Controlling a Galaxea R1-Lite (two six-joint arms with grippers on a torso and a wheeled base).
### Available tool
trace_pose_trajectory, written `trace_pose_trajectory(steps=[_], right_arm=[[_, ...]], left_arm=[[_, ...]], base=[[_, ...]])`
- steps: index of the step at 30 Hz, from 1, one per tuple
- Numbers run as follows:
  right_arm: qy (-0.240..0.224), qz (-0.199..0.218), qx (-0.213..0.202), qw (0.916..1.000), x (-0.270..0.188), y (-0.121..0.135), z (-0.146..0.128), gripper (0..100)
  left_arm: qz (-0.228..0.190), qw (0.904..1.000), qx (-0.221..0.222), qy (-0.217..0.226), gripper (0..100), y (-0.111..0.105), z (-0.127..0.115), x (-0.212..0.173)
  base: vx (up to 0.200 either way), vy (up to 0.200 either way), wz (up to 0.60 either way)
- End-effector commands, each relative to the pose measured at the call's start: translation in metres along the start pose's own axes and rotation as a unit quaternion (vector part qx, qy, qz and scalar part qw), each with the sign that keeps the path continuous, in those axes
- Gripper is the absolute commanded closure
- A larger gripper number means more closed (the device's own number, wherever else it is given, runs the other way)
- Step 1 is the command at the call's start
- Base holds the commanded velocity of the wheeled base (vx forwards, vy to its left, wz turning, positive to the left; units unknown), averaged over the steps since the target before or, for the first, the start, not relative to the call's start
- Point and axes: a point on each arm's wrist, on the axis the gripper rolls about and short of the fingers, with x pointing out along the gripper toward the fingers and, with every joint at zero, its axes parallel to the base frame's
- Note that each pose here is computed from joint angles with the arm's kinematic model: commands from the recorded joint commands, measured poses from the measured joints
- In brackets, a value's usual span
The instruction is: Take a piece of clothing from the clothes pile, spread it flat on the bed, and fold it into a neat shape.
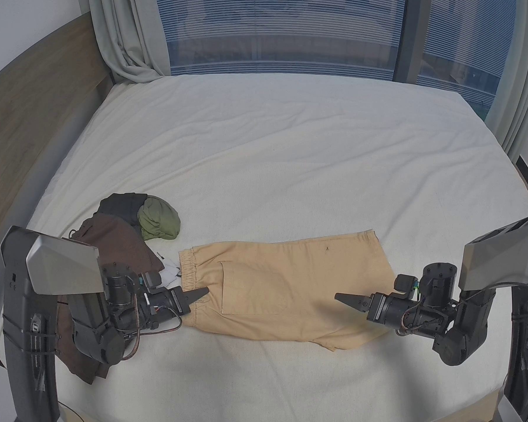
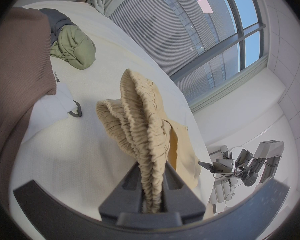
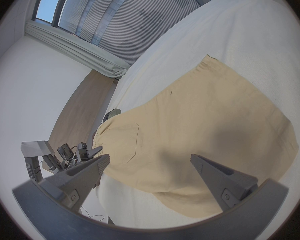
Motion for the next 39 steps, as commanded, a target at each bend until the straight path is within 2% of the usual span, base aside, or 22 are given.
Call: trace_pose_trajectory(steps=[1,17,28,34,39], right_arm=[[0.002,0.000,0.001,1.0000,0.000,0.000,-0.001,0],[0.013,0.008,-0.003,0.9999,0.003,0.006,-0.007,0],[0.022,0.016,-0.007,0.9996,0.005,0.012,-0.012,0],[0.020,0.021,-0.010,0.9995,0.004,0.016,-0.011,0],[0.018,0.034,-0.017,0.9991,0.002,0.026,-0.009,0]], left_arm=[[-0.001,1.0000,-0.001,-0.006,100,-0.001,0.007,-0.009],[0.012,0.9994,-0.023,-0.022,100,0.015,0.024,-0.049],[0.005,0.9994,-0.024,-0.024,100,0.015,0.029,-0.060],[-0.010,0.9996,-0.013,-0.021,100,0.005,0.030,-0.055],[-0.039,0.9991,0.005,-0.015,100,-0.017,0.030,-0.044]], base=[[0.000,0.000,0.00],[0.000,0.000,0.00],[0.000,0.000,0.00],[0.000,0.000,0.00],[0.000,0.000,0.00]])
